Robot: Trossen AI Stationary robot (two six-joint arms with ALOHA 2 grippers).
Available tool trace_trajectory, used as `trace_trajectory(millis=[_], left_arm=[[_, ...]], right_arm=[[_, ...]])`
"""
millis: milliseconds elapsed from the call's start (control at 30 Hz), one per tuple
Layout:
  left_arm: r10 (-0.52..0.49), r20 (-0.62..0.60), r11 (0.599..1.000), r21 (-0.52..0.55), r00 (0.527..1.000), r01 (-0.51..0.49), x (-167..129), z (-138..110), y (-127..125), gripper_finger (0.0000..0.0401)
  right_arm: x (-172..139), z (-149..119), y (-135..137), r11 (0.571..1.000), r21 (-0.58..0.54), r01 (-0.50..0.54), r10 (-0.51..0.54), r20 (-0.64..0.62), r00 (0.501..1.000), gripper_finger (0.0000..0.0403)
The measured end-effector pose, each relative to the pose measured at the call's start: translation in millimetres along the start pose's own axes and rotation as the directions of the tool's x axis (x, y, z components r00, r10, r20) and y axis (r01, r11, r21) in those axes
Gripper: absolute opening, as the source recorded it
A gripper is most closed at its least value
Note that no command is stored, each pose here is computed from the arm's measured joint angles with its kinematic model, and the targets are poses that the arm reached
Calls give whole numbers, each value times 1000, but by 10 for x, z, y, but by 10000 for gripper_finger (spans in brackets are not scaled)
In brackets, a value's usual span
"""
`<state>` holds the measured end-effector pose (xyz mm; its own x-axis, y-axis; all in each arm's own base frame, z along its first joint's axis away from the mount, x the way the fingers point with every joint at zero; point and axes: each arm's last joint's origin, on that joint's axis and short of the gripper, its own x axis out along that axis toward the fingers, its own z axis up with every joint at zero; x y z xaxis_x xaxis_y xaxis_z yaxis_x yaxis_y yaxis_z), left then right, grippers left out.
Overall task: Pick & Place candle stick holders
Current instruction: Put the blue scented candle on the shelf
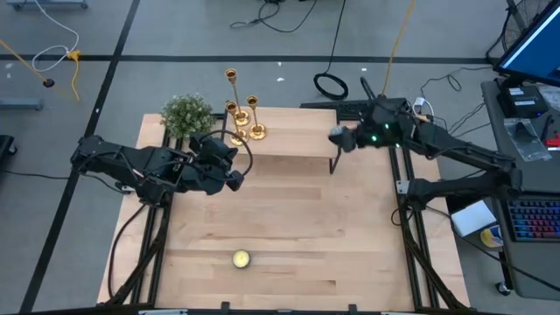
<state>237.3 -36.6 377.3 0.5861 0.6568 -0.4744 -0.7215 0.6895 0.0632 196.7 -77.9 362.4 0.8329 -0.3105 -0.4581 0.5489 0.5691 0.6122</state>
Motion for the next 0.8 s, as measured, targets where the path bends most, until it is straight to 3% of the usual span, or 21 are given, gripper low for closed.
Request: trace_trajectory(millis=[400, 800], left_arm=[[-6, -3, 1000, -4, 1000, 6, -4, -3, -5, 21], [-6, -3, 1000, -18, 1000, 6, -3, -2, -4, 21]], right_arm=[[629, 624, 334, 945, -321, 64, -72, -15, 997, 294], [1386, 825, 195, 880, -452, 144, -235, -152, 960, 294]])
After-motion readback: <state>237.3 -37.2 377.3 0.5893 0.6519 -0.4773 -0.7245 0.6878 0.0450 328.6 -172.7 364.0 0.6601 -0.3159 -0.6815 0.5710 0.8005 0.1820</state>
